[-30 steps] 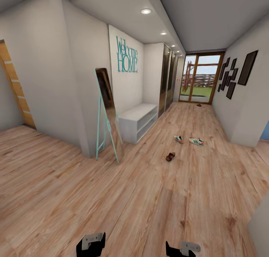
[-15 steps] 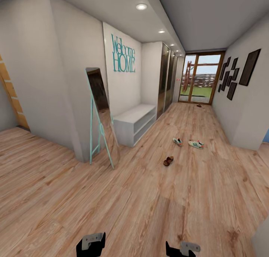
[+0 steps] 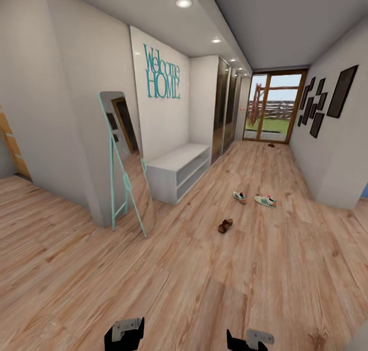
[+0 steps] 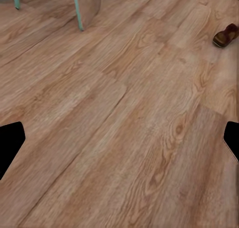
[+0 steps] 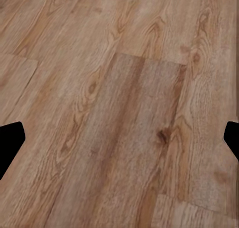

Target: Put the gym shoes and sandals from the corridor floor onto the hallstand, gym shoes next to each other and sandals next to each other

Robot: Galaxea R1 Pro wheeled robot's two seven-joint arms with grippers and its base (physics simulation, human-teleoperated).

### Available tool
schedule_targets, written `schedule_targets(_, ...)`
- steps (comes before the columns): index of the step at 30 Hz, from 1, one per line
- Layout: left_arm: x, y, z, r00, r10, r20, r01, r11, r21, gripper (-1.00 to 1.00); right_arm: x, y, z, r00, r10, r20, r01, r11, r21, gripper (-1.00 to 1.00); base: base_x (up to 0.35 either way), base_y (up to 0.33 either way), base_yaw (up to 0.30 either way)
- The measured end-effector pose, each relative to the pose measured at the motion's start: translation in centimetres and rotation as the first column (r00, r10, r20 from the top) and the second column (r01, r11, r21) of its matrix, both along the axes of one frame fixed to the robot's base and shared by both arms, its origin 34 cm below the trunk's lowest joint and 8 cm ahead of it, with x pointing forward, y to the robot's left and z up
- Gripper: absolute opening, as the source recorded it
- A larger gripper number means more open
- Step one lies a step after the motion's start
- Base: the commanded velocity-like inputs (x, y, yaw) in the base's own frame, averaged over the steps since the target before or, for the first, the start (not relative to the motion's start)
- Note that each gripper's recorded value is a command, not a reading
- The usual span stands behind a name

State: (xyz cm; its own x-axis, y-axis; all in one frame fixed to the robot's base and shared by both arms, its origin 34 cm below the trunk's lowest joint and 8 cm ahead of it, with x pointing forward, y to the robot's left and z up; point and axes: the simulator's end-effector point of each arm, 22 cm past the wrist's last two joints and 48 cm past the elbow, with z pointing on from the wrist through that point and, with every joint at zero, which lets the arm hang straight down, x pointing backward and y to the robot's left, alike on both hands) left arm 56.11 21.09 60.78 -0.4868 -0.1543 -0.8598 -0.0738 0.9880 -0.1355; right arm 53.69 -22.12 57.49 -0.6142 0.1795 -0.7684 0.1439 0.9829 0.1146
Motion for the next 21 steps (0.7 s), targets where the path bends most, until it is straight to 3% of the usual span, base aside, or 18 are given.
schedule_targets(21, 0.01, -0.01, 0.01, 1.0, 0.0, 0.0, 0.0, 1.0, 0.0, 1.0, 0.0, 0.0, 0.0, 1.0, 0.0, 0.0, 0.0, 1.0, 0.0, 1.0, 0.255, -0.254, 0.0)
